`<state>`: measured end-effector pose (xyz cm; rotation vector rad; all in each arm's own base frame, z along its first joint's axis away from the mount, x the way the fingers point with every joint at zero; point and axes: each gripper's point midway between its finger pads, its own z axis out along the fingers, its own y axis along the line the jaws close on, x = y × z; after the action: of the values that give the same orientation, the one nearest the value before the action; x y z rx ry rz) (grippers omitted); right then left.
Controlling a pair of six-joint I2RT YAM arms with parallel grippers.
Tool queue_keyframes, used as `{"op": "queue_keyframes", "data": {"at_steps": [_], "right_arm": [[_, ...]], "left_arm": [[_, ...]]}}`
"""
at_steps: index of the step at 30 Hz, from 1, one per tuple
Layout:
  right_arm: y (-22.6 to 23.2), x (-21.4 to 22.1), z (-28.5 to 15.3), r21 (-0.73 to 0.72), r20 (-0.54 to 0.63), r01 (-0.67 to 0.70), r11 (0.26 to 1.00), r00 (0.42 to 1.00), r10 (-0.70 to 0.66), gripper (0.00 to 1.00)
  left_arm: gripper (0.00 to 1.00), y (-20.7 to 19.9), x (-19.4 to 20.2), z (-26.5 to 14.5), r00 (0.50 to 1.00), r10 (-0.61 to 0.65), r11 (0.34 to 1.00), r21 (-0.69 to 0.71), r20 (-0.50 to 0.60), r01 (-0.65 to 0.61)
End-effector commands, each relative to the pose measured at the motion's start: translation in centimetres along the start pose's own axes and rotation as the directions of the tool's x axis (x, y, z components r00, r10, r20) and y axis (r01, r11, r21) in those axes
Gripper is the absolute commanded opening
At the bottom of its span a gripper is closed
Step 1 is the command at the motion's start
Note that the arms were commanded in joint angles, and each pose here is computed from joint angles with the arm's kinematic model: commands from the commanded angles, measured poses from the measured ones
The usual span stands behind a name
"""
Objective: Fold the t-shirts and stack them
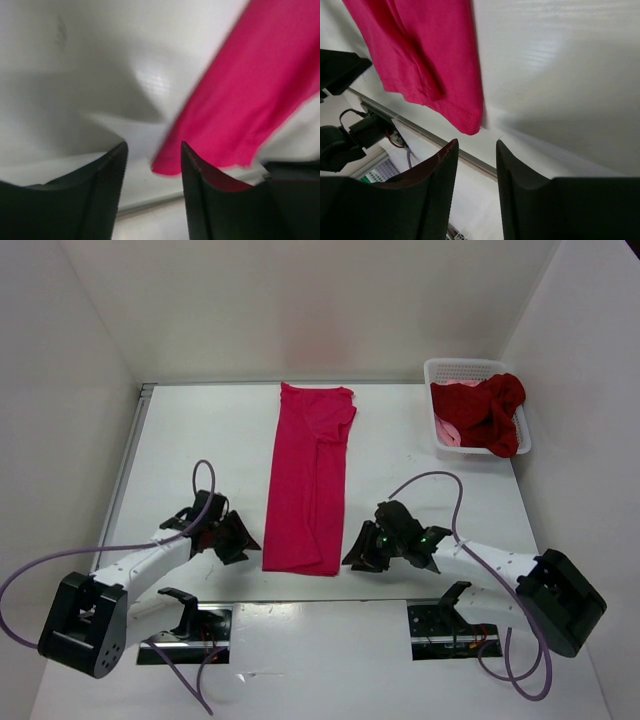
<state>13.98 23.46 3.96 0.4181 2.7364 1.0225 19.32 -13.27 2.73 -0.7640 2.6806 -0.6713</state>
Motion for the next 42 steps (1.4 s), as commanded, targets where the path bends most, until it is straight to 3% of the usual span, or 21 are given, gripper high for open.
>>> {"op": "queue_keyframes", "data": {"at_steps": [1, 2, 6, 14, 25, 28, 33, 35, 39, 42], "right_arm": [[1.0, 0.7, 1.2, -0.037, -0.005, -0.002, 0.999, 1.000, 0.001, 0.43], [1.2, 1.0, 1.5, -0.029, -0.010, 0.016, 0.999, 1.000, -0.016, 0.43], [1.9, 1.6, 2.7, -0.011, -0.033, 0.019, 1.000, 0.999, -0.019, 0.43], [1.4, 1.7, 3.3, 0.019, -0.030, -0.011, 1.000, 0.999, 0.012, 0.43], [2.1, 0.8, 3.6, 0.031, 0.001, 0.001, 1.000, 1.000, -0.001, 0.28], [2.1, 0.8, 3.6, 0.031, 0.001, 0.001, 1.000, 1.000, -0.001, 0.23], [1.5, 0.9, 3.2, 0.054, 0.001, 0.020, 0.998, 1.000, -0.020, 0.04], [1.1, 1.1, 3.0, 0.070, -0.004, 0.017, 0.997, 1.000, -0.017, 0.00], [0.0, 4.8, 1.8, 0.112, -0.115, 0.059, 0.992, 0.992, -0.046, 0.00], [1.4, 5.7, 0.1, 0.100, -0.134, 0.072, 0.992, 0.989, -0.058, 0.00]], "left_arm": [[0.56, 1.3, 2.2, 0.2, 0.999, -0.024, 1.000, -0.020, -0.045, 0.023], [0.62, 1.0, 2.5, 0.1, 0.999, -0.015, 1.000, -0.011, -0.049, 0.014], [0.63, 1.4, 3.2, 0.3, 0.998, 0.000, 1.000, -0.014, -0.061, 0.000], [0.48, 1.3, 4.5, 0.6, 0.995, 0.009, 1.000, 0.017, -0.096, -0.008], [0.44, 0.9, 5.0, 1.0, 0.986, 0.087, 0.996, 0.004, -0.143, -0.088], [0.37, 0.4, 4.6, 1.0, 0.986, 0.102, 0.995, 0.021, -0.131, -0.100], [0.02, 0.6, 5.2, 1.1, 0.979, 0.116, 0.993, 0.026, -0.167, -0.113], [0.00, 0.1, 5.2, 0.8, 0.978, 0.128, 0.992, 0.038, -0.163, -0.123], [0.00, -1.0, 6.5, -0.7, 0.967, 0.157, 0.988, 0.036, -0.203, -0.153], [0.00, -2.2, 7.2, -3.1, 0.959, 0.168, 0.986, 0.055, -0.227, -0.160]]}}
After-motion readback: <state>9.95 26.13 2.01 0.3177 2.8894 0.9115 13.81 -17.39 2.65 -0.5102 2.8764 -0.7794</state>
